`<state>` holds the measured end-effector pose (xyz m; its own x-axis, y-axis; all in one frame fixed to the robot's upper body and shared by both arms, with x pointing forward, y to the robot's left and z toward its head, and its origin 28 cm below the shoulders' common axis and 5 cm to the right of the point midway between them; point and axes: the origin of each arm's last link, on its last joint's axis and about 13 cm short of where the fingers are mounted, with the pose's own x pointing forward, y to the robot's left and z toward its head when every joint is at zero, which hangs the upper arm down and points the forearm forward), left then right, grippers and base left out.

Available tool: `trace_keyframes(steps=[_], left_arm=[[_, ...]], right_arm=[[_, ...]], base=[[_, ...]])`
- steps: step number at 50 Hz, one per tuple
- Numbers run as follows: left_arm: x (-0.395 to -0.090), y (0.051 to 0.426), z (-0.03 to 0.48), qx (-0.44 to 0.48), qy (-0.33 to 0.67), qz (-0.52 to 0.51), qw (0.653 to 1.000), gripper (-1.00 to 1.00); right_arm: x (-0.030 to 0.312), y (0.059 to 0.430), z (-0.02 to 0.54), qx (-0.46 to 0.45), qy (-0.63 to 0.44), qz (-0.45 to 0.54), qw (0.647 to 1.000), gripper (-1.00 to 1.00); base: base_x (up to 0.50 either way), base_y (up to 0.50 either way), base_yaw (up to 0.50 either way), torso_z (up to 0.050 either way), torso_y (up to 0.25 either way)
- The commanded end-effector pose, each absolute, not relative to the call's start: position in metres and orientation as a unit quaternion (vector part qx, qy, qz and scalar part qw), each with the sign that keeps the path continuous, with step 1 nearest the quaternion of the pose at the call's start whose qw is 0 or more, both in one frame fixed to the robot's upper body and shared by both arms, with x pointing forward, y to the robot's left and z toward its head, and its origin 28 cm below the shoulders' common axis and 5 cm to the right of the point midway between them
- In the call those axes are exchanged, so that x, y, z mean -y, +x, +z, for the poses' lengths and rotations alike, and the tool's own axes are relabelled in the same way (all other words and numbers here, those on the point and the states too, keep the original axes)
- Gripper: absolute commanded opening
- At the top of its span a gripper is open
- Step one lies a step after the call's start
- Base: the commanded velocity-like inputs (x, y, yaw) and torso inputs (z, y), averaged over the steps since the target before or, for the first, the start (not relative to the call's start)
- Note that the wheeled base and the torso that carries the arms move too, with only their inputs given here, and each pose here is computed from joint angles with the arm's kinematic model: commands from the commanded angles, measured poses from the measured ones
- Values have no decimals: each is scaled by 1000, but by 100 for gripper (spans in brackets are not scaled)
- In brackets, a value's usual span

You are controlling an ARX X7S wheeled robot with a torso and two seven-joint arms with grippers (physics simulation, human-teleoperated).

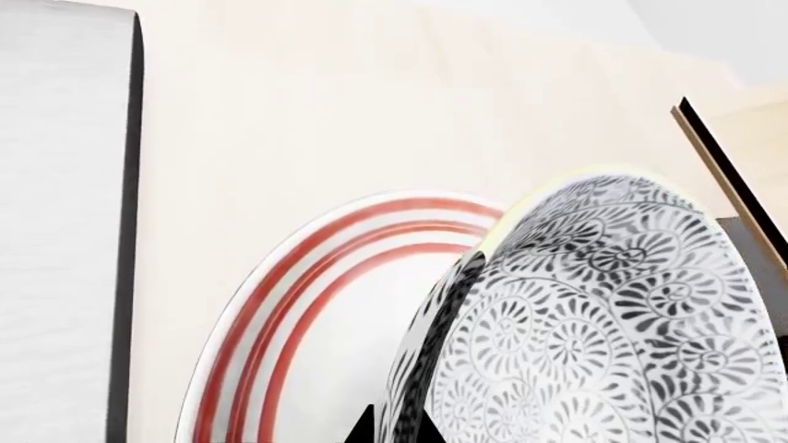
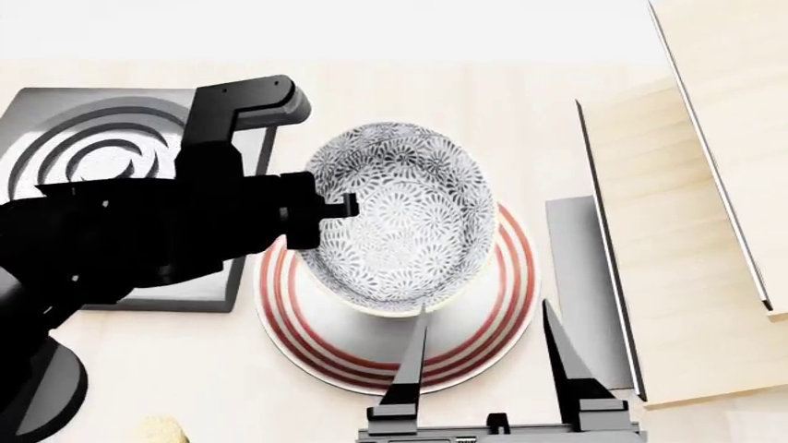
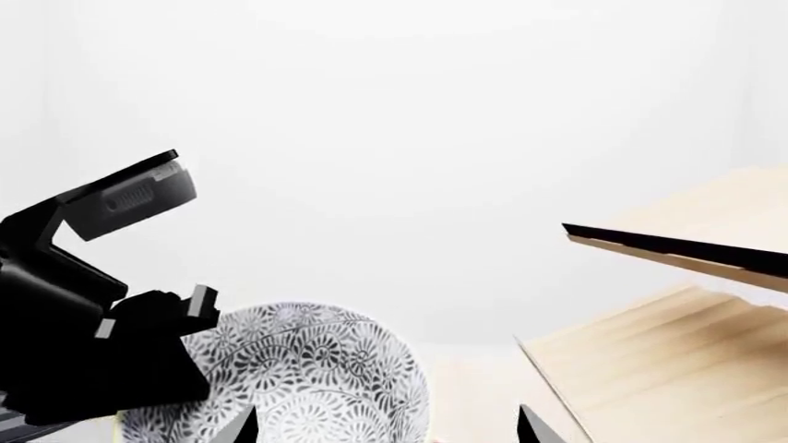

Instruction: Pick up the akita bowl and put it on the plate.

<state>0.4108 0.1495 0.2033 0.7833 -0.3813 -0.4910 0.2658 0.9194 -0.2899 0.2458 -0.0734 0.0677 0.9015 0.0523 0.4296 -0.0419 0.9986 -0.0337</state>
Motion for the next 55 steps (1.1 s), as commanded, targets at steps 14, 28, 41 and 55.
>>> trace_keyframes(steps=[14,28,41,55], left_arm=[[-148,410,199,-278,-112,-174,938,-100],[-147,409,195,-282,-106,-177,937,-100],[-148,409,191,-283,-104,-169,938,-100],[-148,408,187,-287,-103,-169,937,-100]], right_arm=[[73,246,69,221,-13,26,975,100],[74,245,69,220,-12,25,975,100],[74,245,67,218,-10,24,976,100],[74,246,67,217,-10,25,976,100]], base=[[0,0,0,0,0],[0,0,0,0,0],[0,0,0,0,0],[0,0,0,0,0]])
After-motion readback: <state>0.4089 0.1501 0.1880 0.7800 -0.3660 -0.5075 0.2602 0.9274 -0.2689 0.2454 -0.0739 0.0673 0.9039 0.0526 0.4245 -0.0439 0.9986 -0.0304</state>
